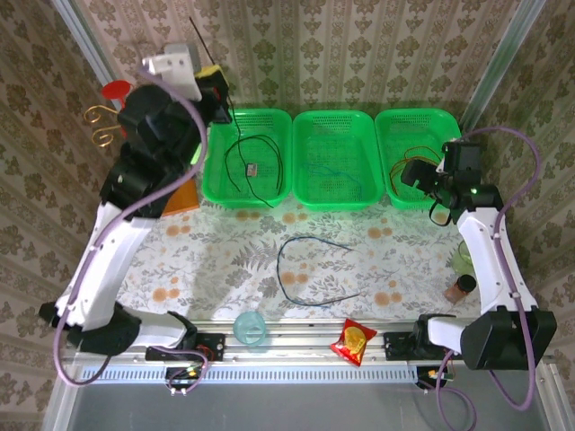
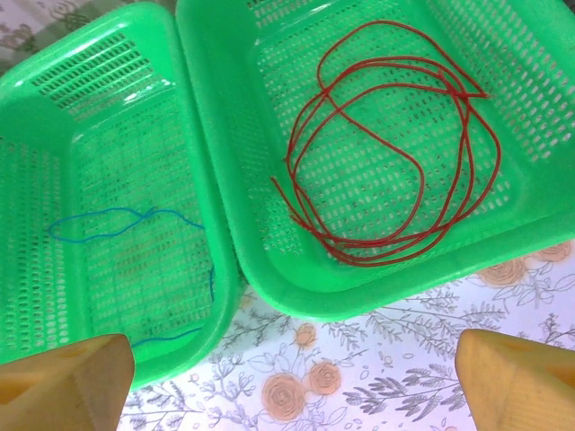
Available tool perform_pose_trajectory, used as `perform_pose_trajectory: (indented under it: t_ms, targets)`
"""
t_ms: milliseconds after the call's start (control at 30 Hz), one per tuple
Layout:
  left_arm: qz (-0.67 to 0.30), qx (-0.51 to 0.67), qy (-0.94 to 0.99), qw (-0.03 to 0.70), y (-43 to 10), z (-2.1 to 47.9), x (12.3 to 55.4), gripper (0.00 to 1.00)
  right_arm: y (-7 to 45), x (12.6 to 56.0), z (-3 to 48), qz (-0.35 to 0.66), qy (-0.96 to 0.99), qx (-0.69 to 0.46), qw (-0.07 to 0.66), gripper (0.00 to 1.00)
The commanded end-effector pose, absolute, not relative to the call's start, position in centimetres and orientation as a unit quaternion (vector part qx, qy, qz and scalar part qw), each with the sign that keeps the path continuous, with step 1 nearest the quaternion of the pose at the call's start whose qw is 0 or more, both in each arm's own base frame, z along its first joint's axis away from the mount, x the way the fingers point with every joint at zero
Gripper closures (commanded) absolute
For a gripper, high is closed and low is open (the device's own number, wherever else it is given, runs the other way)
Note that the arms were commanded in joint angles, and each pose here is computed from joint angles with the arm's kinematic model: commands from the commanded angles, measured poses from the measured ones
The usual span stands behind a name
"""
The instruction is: Untangle the cables
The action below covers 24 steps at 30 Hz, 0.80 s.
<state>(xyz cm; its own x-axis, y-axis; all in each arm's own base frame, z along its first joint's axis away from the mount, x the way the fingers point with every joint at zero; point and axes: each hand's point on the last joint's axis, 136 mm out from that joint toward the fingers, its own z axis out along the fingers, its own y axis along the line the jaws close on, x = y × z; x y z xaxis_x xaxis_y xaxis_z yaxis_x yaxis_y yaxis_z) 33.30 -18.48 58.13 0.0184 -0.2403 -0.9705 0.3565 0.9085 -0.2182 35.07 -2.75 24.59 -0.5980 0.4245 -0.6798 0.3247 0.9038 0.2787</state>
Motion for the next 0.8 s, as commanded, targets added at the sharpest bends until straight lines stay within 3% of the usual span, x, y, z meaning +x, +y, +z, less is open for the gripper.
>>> perform_pose_trajectory:
  t_ms: [0, 300, 433, 600, 767]
  targets:
    - [-0.228, 0.069, 0.647, 0.724, -18.6, 61.2, 34.1, 1.00, -2.0, 34.2, 24.1, 0.075, 0.896, 0.200, 0.389, 0.06]
    - [-0.250, 0.050, 0.619, 0.743, -17.4, 65.2, 39.2, 1.00, -1.6, 33.7, 23.9, 0.081, 0.901, 0.189, 0.382, 0.06]
    - [-0.241, 0.034, 0.622, 0.744, -16.5, 64.4, 40.8, 1.00, -1.5, 33.5, 23.9, 0.084, 0.900, 0.188, 0.383, 0.06]
    - [-0.227, 0.041, 0.658, 0.717, -17.1, 60.4, 43.6, 1.00, -1.5, 33.5, 23.9, 0.083, 0.902, 0.185, 0.382, 0.06]
    - [-0.202, 0.069, 0.725, 0.655, -19.0, 52.1, 46.6, 1.00, -1.1, 33.5, 23.8, 0.094, 0.902, 0.185, 0.379, 0.06]
